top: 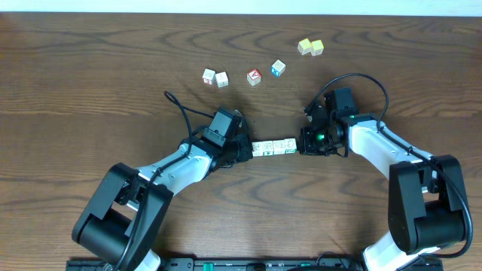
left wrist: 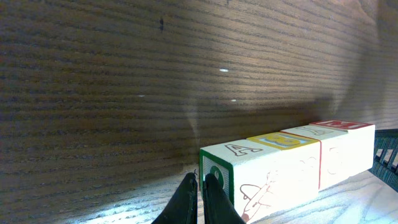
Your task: Lift 4 blocks
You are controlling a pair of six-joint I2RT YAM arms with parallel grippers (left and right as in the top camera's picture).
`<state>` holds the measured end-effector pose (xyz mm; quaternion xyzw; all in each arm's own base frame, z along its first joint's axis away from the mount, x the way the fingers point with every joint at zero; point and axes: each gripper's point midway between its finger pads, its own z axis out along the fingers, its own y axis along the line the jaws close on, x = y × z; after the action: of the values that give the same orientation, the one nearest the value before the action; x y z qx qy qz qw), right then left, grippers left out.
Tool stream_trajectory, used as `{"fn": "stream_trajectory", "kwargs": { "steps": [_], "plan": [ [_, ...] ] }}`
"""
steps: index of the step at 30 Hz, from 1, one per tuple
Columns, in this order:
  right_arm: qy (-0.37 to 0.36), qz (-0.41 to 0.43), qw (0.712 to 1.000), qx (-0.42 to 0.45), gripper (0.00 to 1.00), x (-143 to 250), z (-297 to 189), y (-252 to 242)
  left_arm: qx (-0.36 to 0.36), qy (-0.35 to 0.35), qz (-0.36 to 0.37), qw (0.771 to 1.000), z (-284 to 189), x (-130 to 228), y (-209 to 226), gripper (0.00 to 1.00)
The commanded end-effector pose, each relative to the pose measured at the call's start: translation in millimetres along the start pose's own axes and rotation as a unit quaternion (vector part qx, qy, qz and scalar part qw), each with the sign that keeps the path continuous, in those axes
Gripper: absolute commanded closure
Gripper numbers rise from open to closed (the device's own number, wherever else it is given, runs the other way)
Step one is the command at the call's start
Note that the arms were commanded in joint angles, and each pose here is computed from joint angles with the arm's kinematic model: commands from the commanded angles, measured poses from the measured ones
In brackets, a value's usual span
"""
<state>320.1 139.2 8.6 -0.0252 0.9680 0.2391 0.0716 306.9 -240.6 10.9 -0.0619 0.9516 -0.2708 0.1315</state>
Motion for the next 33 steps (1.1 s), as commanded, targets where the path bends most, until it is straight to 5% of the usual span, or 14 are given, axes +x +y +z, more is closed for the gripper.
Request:
{"fn": "stream_trajectory", "kwargs": {
  "steps": [1, 33],
  "plan": [
    [0.0, -0.013, 0.999, -0.029, 0.99, 2.5, -3.5, 18.7, 0.02, 0.012, 0.006, 1.0, -0.2, 5.7, -8.3, 0.93],
    [-0.008, -0.018, 0.999, -0.034, 0.99, 0.5, -10.5, 23.7, 0.029, 0.004, 0.009, 1.0, -7.2, 2.3, -15.1, 0.93]
  ]
}}
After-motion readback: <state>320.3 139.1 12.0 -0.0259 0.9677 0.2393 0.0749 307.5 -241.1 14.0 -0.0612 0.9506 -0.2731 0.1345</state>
